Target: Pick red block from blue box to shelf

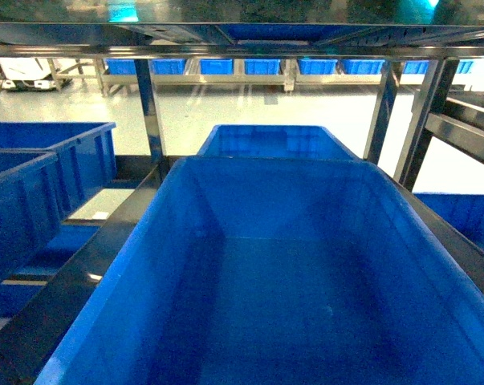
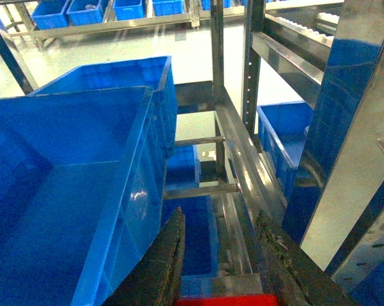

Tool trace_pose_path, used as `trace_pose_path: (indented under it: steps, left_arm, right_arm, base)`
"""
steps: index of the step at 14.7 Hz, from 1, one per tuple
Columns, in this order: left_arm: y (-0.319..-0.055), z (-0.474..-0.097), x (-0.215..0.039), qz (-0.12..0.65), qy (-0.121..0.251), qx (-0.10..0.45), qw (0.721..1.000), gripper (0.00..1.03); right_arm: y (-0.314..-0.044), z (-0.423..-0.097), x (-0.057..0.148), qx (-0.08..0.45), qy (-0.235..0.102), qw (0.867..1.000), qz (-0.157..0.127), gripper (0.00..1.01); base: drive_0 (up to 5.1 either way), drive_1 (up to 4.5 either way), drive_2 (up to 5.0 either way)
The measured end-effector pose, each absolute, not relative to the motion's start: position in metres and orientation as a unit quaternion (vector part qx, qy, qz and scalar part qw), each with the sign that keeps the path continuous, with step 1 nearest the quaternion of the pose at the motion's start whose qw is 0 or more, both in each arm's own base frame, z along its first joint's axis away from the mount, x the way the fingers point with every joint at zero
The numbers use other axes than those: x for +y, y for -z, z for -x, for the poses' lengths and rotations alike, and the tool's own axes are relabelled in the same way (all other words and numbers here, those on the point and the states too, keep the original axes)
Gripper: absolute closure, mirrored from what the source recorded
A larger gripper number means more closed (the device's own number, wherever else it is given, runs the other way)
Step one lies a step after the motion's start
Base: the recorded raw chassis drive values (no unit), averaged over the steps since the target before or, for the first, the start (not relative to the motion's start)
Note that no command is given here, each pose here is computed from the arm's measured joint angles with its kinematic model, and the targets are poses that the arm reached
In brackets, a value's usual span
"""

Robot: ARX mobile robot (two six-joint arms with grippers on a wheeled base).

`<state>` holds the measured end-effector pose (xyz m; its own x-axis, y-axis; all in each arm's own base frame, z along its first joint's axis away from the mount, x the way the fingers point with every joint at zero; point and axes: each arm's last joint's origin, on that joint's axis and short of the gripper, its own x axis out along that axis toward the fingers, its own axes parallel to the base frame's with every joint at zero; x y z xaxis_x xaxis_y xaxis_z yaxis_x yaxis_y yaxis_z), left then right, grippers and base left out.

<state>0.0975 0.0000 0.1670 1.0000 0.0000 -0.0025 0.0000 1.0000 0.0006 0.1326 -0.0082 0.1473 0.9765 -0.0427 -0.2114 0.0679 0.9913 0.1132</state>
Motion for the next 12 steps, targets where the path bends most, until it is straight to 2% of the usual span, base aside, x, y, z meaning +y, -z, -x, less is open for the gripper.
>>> trace_pose_path:
  steps: [5, 7, 9, 12]
  left_arm:
    - [-0.167, -0.097, 0.0, 0.0, 0.0, 0.0, 1.0, 0.05]
    - [-0.167, -0.097, 0.0, 0.0, 0.0, 0.0, 1.0, 0.05]
    - [-0.167, -0.097, 0.0, 0.0, 0.0, 0.0, 1.0, 0.05]
    - [-0.167, -0.097, 0.0, 0.0, 0.0, 0.0, 1.0, 0.05]
  right_arm:
    - [-0.148, -0.135, -0.005, 0.099, 0.018, 0.993, -0.058, 0.74]
    - [-0.148, -0.139, 0.006, 0.116, -0.023, 0.991, -0.057, 0.74]
    - [-0.163, -0.15, 0.02, 0.091, -0.077, 0.991, -0.057, 0.74]
    - [-0.164, -0.165, 0.04, 0.109, -0.149, 0.981, -0.056, 0.74]
  base:
    - [0.0, 0.0, 0.0]
    - [0.0, 0.0, 0.0]
    - [0.0, 0.0, 0.0]
    - [0.0, 0.0, 0.0]
